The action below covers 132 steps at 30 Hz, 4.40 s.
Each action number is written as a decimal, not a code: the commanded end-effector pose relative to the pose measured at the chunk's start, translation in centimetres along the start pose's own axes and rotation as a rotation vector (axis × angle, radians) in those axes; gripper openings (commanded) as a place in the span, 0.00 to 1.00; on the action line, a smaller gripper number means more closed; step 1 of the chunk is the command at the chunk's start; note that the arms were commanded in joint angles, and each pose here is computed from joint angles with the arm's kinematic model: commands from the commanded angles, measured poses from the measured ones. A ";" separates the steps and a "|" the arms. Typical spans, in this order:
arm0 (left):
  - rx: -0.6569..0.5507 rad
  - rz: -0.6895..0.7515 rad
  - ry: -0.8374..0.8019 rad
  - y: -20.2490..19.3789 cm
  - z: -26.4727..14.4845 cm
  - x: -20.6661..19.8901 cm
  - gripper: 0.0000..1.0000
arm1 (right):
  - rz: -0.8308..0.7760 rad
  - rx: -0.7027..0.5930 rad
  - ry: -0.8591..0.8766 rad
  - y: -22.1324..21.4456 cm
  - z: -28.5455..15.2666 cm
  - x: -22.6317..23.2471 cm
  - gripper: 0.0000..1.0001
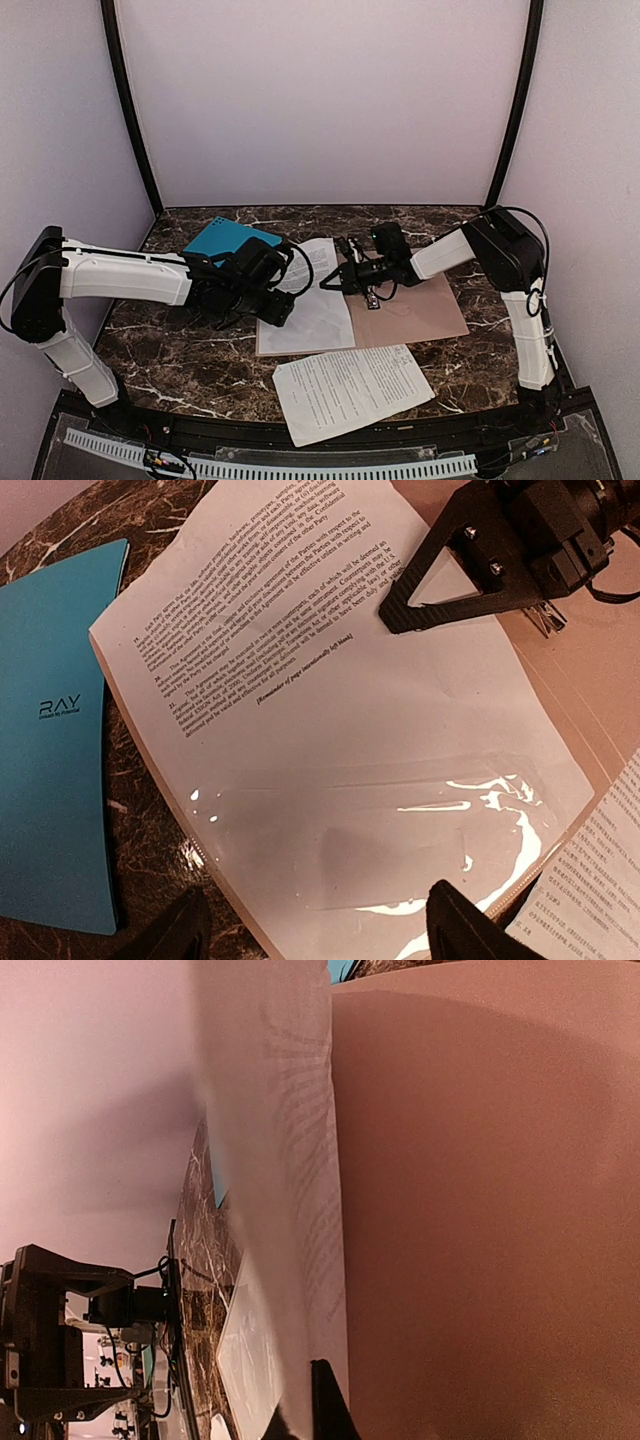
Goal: Put the files into the folder
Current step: Insert the folder to form pockets on the folder, then adjust the file at the center of the board, then rotate the folder with some files at the center of the board.
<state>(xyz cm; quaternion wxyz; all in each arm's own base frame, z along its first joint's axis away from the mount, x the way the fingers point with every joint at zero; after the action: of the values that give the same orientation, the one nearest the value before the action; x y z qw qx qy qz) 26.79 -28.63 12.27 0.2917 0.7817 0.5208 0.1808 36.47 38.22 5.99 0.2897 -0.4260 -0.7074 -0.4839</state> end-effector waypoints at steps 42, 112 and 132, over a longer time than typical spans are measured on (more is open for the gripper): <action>0.133 -0.192 -0.093 -1.2 2.5 4.9 0.86 | -0.212 -0.078 -0.764 -0.2 -16.9 -1.8 0.95; 0.456 0.246 0.061 -11.2 -2.2 2.2 0.01 | -0.289 0.269 -0.703 -17.1 -10.7 6.7 0.93; 0.136 0.061 -0.182 1.1 2.3 -7.8 0.76 | -0.103 -0.056 -0.921 -4.1 -20.5 -1.9 0.99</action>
<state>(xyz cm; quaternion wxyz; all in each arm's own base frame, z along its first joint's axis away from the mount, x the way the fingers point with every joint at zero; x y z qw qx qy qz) 23.89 -32.72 10.57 0.2308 0.8418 0.4792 0.0922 31.55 20.09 10.90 -0.0811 -0.5443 -0.7855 -0.2830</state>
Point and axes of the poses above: each gripper's point midway between its finger pads, its own z axis out along the fingers, its own x axis along the line the jaws close on, y = z × x, the point moved 3 cm from there along -z, back along the fingers, and after that the axes turned 6 degrees about -z, right-handed, at the moved point
